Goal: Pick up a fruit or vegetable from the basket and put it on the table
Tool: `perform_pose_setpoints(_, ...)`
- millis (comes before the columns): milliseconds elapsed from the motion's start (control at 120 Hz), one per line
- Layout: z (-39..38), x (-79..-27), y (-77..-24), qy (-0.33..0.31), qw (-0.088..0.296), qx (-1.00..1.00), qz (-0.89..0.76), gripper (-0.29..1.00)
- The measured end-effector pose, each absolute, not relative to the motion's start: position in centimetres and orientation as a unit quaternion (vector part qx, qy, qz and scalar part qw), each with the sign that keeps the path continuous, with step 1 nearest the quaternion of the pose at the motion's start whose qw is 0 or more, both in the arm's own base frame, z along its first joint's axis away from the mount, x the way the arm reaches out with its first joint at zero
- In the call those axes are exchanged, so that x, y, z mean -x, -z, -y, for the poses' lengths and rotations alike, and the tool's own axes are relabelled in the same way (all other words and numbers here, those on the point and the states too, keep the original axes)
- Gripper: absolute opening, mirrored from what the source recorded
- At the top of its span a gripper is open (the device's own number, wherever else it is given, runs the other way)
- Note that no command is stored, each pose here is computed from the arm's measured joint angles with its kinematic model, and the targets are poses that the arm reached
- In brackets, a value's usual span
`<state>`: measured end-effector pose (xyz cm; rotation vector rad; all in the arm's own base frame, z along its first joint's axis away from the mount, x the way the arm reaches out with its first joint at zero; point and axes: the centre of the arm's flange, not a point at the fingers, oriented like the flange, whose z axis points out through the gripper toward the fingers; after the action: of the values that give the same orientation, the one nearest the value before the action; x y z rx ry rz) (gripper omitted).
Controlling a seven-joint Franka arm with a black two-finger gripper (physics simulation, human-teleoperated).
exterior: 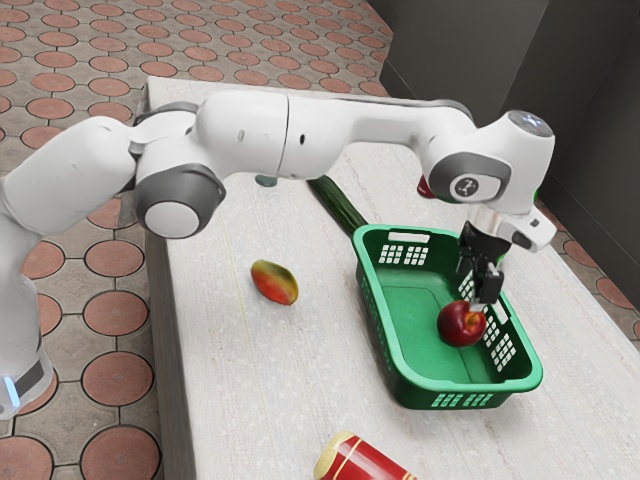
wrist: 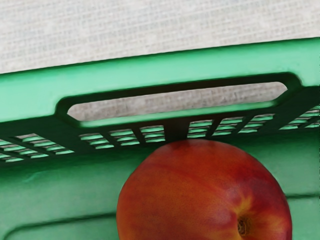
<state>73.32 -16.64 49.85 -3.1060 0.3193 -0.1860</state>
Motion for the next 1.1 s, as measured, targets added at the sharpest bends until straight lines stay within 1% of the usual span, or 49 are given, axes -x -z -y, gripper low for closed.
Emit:
perform_pose_setpoints(383, 17.1, -73.4, -49.0, 0.054, 0.001, 0.993, -0.104, 0.70)
perform_pose_setpoints(750, 17.6, -74.0, -46.4, 0.044, 0.000, 0.994, -0.104, 0.70)
perform_pose_setpoints(1000, 17.7, -74.9, -43.7, 0.036, 0.004, 0.994, -0.102, 0.70)
perform_pose_setpoints(1033, 17.7, -74.9, -43.6, 0.036, 0.004, 0.994, -0.102, 0.69)
perform_pose_setpoints(1100, 17.6, -74.9, -43.5, 0.036, 0.004, 0.994, -0.102, 0.62)
